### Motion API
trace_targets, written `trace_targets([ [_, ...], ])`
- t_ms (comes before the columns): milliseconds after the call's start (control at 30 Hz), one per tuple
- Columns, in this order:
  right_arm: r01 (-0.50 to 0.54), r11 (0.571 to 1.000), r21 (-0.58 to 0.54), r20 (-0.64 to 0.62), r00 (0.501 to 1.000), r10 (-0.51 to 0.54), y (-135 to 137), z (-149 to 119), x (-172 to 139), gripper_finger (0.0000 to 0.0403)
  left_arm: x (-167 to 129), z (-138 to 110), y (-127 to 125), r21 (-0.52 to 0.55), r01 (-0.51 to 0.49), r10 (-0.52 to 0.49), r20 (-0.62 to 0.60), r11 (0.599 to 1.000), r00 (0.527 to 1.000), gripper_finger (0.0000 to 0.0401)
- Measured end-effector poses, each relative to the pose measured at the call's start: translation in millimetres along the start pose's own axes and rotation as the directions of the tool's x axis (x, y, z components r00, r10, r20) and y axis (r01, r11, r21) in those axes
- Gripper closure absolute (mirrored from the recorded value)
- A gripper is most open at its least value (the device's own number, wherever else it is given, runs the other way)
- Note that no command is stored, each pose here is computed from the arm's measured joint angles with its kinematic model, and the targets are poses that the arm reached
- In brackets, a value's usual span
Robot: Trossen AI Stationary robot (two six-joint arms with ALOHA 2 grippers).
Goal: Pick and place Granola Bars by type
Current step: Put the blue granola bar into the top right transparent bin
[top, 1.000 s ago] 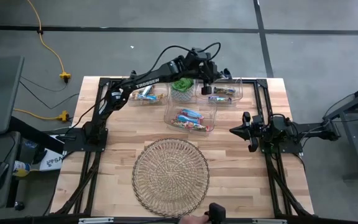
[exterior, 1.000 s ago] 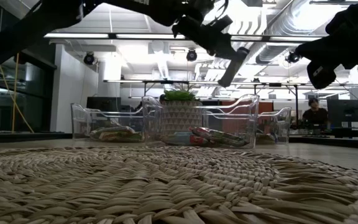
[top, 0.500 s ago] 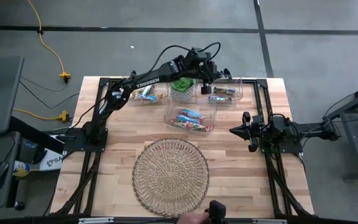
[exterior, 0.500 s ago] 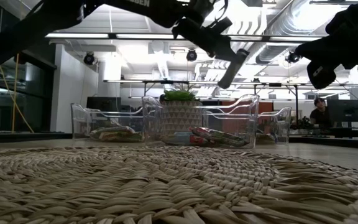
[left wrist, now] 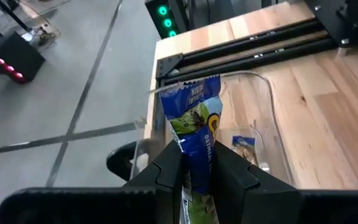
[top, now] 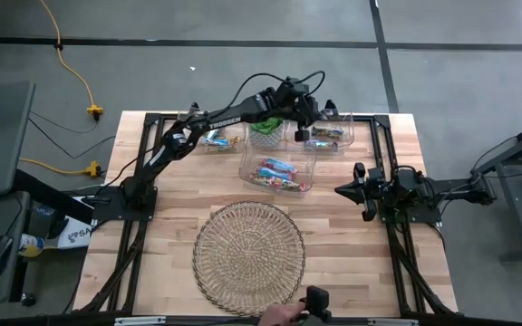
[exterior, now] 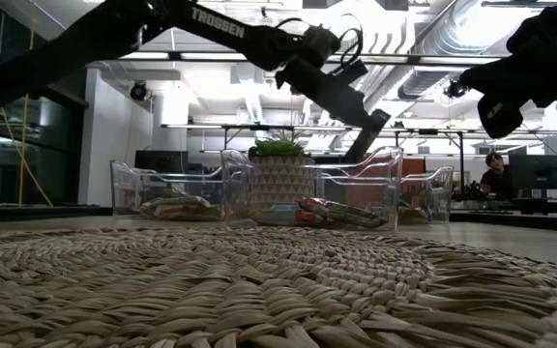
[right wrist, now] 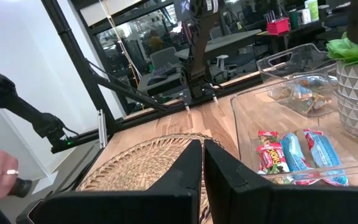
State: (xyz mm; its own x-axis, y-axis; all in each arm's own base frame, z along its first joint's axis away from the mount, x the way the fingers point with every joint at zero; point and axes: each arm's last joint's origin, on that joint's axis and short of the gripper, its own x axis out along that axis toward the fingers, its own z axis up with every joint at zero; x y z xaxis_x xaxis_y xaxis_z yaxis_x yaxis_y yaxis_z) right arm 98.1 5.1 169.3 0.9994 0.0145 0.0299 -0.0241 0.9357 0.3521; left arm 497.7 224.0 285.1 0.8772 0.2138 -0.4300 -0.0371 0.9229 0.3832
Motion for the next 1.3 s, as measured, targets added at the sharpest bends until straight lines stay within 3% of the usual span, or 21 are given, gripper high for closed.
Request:
trace_targets([
  [800, 0.000, 1.000, 0.000, 0.001, 1.000, 0.000, 0, 0, 0, 0.0402, 38, -36, -22, -0.041, 0.056, -0.059, -0.079, 0.998, 0.995, 0.0343],
  [1300, 0.000, 1.000, 0.000, 0.001, 1.000, 0.000, 0, 0, 0, 0.0402, 39, -36, -21, -0.040, 0.049, -0.052, -0.077, 0.998, 0.996, 0.0343],
])
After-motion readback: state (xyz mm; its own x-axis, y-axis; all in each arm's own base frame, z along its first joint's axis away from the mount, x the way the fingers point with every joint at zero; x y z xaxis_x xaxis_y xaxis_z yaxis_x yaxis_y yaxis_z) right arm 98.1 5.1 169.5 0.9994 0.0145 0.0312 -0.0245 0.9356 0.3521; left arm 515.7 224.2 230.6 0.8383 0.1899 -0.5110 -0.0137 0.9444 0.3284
